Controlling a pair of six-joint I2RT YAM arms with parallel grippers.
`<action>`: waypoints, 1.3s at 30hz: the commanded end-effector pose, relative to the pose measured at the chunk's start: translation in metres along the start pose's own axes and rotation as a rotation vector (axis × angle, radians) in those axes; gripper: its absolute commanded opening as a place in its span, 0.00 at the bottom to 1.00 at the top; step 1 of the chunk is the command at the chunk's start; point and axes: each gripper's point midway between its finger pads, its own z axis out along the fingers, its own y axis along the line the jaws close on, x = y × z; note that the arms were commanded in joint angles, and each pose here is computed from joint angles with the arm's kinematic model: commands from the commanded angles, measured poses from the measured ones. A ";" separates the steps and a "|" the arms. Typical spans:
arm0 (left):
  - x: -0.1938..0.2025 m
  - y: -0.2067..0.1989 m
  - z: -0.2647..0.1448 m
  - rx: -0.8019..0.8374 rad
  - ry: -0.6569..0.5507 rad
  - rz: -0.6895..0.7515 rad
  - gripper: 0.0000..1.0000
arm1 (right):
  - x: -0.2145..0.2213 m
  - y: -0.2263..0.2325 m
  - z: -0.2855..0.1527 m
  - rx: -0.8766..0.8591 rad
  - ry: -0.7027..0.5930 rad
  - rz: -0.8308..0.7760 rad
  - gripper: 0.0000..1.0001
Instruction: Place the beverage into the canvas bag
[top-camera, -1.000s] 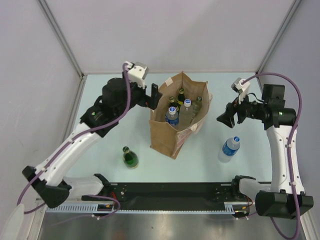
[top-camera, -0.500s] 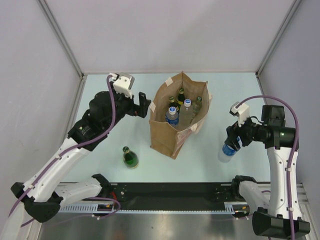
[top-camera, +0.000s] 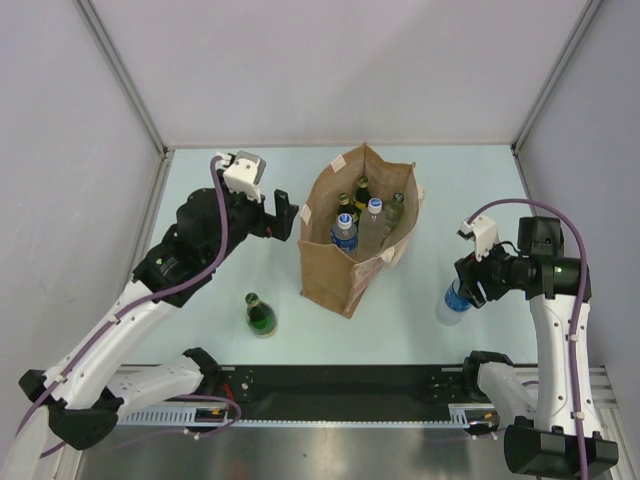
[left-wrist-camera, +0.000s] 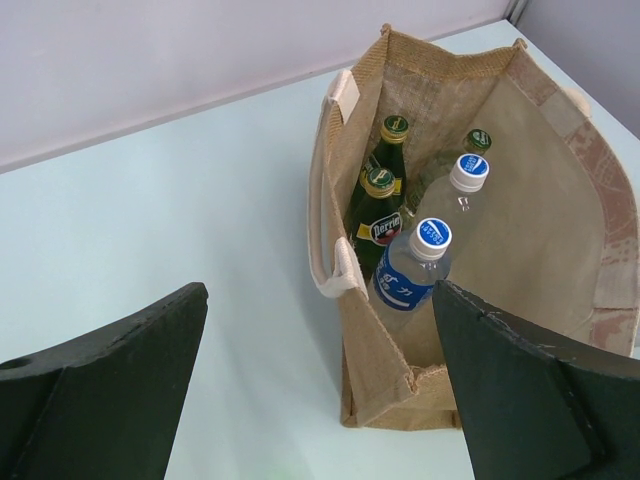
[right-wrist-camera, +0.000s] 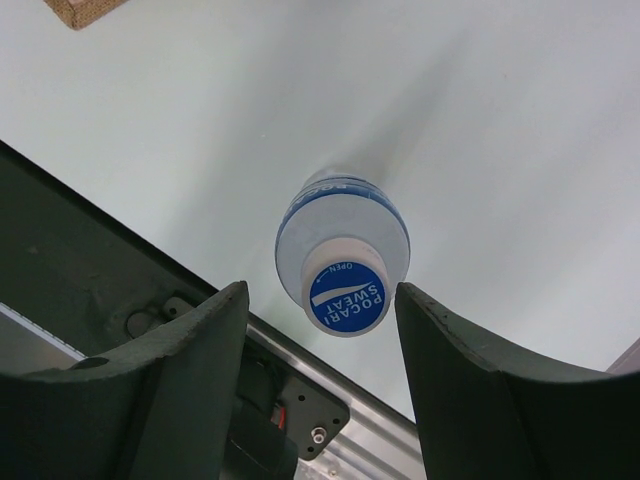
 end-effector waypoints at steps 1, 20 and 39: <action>-0.003 0.005 -0.009 -0.020 -0.027 -0.035 1.00 | 0.000 -0.004 0.001 0.017 0.003 0.011 0.65; -0.002 0.011 -0.022 -0.039 -0.038 -0.053 1.00 | -0.005 -0.005 0.007 -0.047 0.015 -0.024 0.30; 0.021 0.018 -0.035 -0.065 0.017 -0.075 1.00 | -0.202 -0.028 -0.138 0.113 -0.484 -0.246 0.00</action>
